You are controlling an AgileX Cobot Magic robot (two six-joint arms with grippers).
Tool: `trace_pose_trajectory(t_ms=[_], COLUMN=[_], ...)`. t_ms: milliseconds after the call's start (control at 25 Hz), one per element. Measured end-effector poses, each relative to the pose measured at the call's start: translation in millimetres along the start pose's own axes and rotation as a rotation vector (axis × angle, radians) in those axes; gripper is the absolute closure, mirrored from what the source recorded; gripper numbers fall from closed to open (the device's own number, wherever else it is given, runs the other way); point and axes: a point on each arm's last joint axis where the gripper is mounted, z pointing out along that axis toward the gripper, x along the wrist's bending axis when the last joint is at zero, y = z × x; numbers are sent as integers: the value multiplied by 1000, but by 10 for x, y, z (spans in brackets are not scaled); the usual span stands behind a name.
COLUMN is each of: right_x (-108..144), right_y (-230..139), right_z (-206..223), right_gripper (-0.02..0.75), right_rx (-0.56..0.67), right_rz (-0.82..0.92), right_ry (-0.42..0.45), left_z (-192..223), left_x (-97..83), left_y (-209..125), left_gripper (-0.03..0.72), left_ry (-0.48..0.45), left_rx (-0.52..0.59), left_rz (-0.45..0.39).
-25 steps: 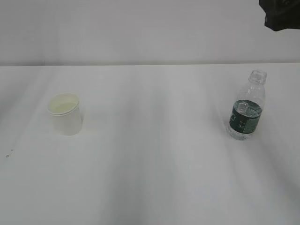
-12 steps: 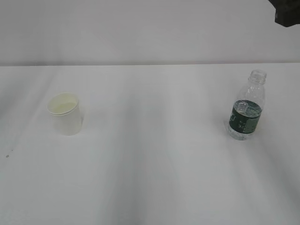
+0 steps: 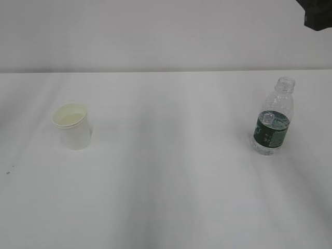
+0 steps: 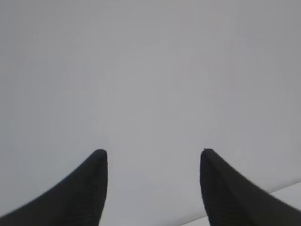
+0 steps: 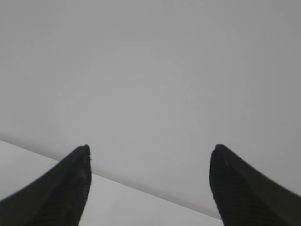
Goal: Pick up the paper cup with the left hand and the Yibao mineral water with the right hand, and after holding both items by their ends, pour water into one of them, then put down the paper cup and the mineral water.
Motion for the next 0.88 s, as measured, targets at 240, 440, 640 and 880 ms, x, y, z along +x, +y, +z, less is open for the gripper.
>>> trace_pose_trajectory(t_ms=[240, 440, 640, 880], right_x=[0, 0, 0, -11], right_y=[0, 0, -1, 36], right_z=[0, 0, 0, -43], right_gripper=[146, 146, 146, 146], right_rx=[0, 0, 1, -4], right_rz=[0, 0, 0, 0], right_ry=[0, 0, 0, -1], left_z=[0, -1, -7, -22], left_x=[-11, 20, 45, 90], left_y=[-22, 69, 112, 178], left_gripper=[241, 241, 241, 242], left_ry=[-12, 22, 40, 67], left_rx=[24, -77, -129, -213], left_rz=[33, -91, -195, -330])
